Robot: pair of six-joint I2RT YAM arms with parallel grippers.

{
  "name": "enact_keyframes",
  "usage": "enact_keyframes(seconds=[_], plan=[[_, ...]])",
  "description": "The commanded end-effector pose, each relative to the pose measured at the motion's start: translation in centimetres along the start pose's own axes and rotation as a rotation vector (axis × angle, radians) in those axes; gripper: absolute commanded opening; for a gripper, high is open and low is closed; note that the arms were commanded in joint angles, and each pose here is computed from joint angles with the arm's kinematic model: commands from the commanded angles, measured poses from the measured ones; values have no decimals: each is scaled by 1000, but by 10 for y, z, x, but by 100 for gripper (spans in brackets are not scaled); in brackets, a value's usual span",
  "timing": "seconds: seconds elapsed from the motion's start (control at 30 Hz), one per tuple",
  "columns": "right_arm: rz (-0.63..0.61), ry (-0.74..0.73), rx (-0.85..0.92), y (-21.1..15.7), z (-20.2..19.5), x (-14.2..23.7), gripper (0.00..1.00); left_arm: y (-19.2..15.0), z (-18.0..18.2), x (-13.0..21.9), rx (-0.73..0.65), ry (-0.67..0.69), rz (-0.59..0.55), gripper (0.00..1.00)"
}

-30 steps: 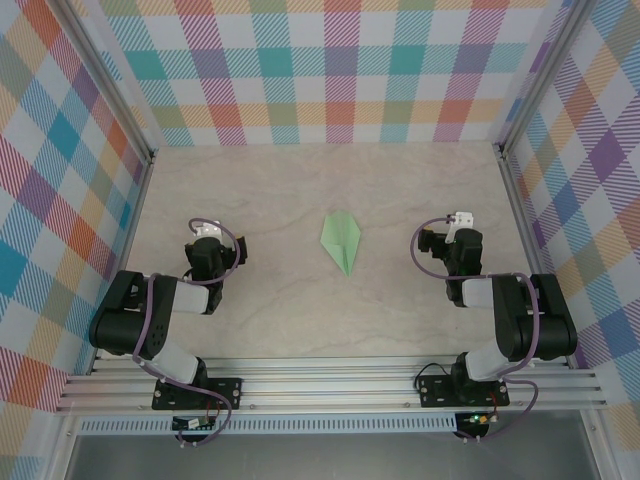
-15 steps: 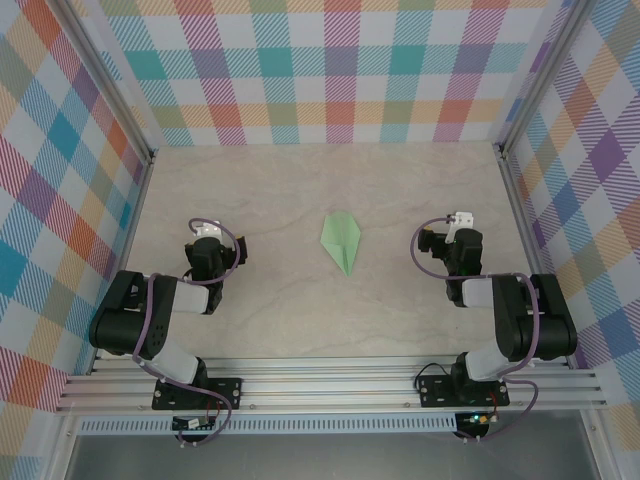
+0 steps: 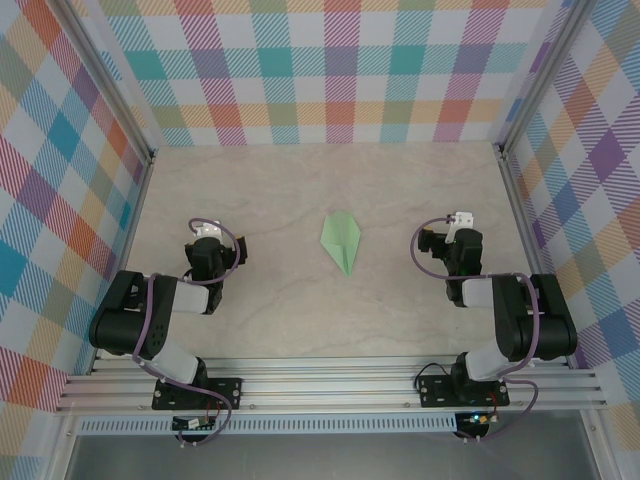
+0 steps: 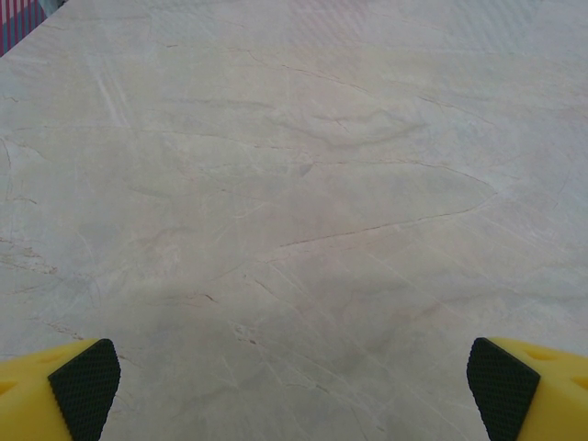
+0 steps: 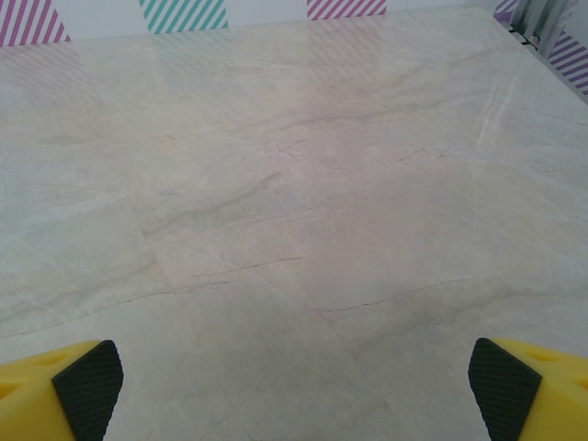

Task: Fold a paper plane with a square sheet of paper (pick it up from the middle)
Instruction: Reset both arms

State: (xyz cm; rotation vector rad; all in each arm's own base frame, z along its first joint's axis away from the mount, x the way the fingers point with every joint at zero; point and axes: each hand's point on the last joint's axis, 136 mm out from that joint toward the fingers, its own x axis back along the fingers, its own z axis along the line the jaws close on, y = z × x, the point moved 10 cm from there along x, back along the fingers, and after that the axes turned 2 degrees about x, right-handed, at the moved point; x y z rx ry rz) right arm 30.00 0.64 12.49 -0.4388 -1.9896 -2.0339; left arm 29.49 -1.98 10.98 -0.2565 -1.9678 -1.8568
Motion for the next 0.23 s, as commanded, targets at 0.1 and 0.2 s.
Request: enact_keyframes(seconds=[0.1,0.2], plan=[[-25,21,-3,5,2,-1,100,12,3,-3,19,-1,-53,100],[-26,21,-3,5,2,-1,100,13,2,-3,21,-1,-56,100]])
